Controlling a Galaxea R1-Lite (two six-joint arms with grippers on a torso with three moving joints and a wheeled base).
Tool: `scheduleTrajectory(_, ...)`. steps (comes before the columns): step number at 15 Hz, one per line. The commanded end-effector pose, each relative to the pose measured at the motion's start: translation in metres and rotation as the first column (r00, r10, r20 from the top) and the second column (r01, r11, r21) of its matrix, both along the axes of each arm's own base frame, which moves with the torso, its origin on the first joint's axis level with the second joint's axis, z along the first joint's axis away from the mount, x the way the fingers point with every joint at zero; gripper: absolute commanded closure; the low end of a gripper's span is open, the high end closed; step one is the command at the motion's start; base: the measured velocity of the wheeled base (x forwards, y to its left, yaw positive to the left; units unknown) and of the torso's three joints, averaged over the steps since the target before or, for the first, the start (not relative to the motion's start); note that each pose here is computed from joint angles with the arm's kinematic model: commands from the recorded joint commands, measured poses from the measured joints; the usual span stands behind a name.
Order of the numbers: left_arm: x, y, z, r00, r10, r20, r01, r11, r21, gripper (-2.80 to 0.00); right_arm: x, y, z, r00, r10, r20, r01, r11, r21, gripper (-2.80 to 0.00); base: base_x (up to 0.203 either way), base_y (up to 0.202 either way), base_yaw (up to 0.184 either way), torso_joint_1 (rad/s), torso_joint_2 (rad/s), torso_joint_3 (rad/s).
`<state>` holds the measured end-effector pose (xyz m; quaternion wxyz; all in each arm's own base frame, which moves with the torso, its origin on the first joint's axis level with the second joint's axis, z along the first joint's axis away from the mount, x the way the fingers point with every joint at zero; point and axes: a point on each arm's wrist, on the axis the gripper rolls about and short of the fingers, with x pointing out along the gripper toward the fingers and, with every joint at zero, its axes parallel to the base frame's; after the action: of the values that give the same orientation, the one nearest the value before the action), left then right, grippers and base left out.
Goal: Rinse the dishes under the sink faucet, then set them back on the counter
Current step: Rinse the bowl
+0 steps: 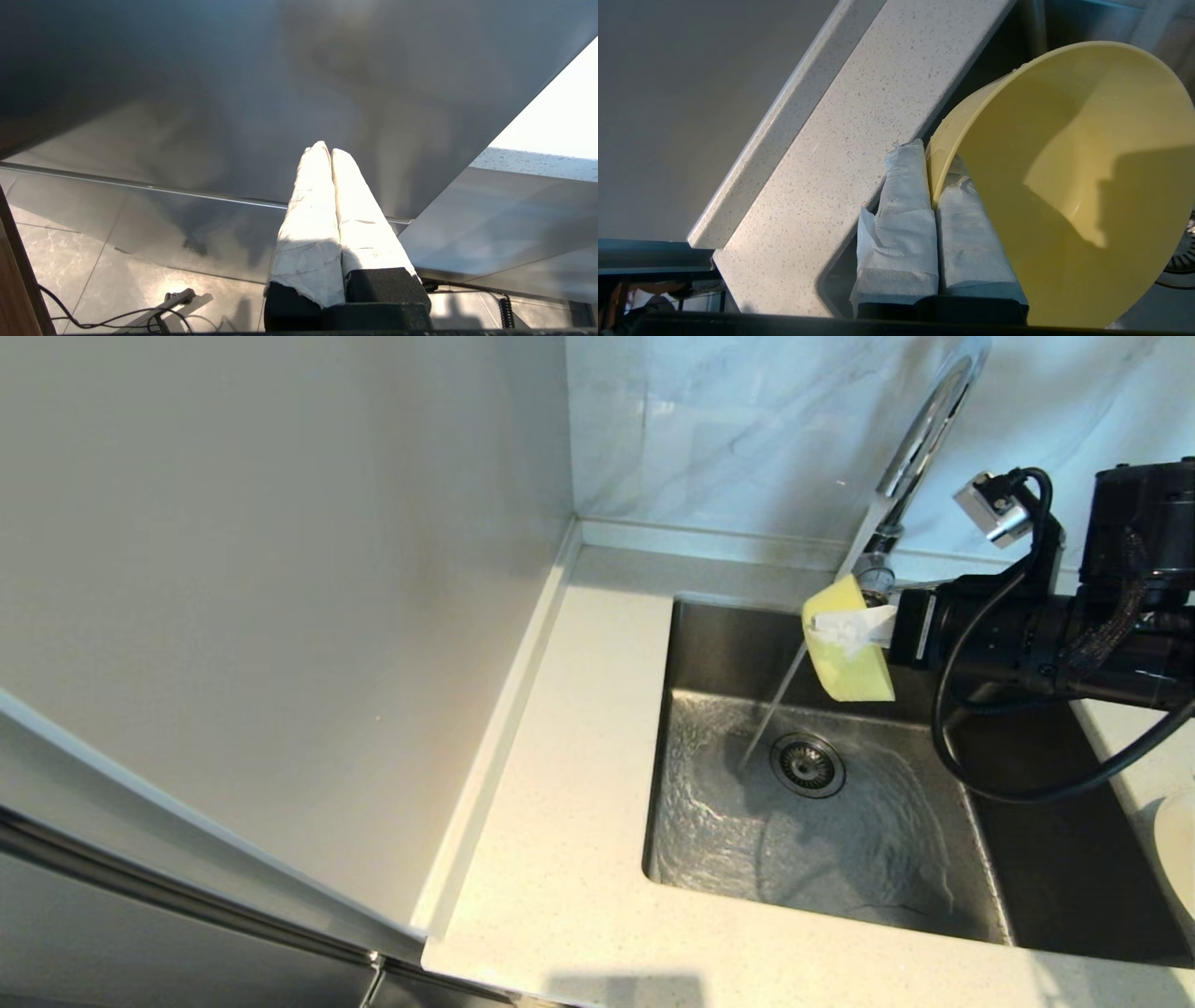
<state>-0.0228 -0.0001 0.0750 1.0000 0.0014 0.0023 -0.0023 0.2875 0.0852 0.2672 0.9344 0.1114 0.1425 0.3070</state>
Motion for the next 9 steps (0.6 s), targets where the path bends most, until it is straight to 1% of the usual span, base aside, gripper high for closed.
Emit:
scheduleTrajectory(1,0.000,0.000,0.000,1.000,0.000,0.000,0.000,1.000,0.000,0.00,0.008,0.008,-0.008,1.000,0.018,-0.022,-0.018,1.000,-0.005,0.00,0.000,0.000,0.000,0.000,0.00,0.000)
scheduleTrajectory(4,0.000,0.000,0.000,1.000,0.000,0.000,0.000,1.000,0.000,0.00,0.015,0.027,-0.008,1.000,0.012,-0.016,-0.013,1.000,-0.018,0.00,0.000,0.000,0.000,0.000,0.00,0.000)
scheduleTrajectory(9,0.000,0.000,0.000,1.000,0.000,0.000,0.000,1.000,0.000,0.00,0.027,0.034,-0.016,0.999,0.015,-0.034,-0.016,1.000,-0.027,0.00,0.000,0.000,0.000,0.000,0.00,0.000)
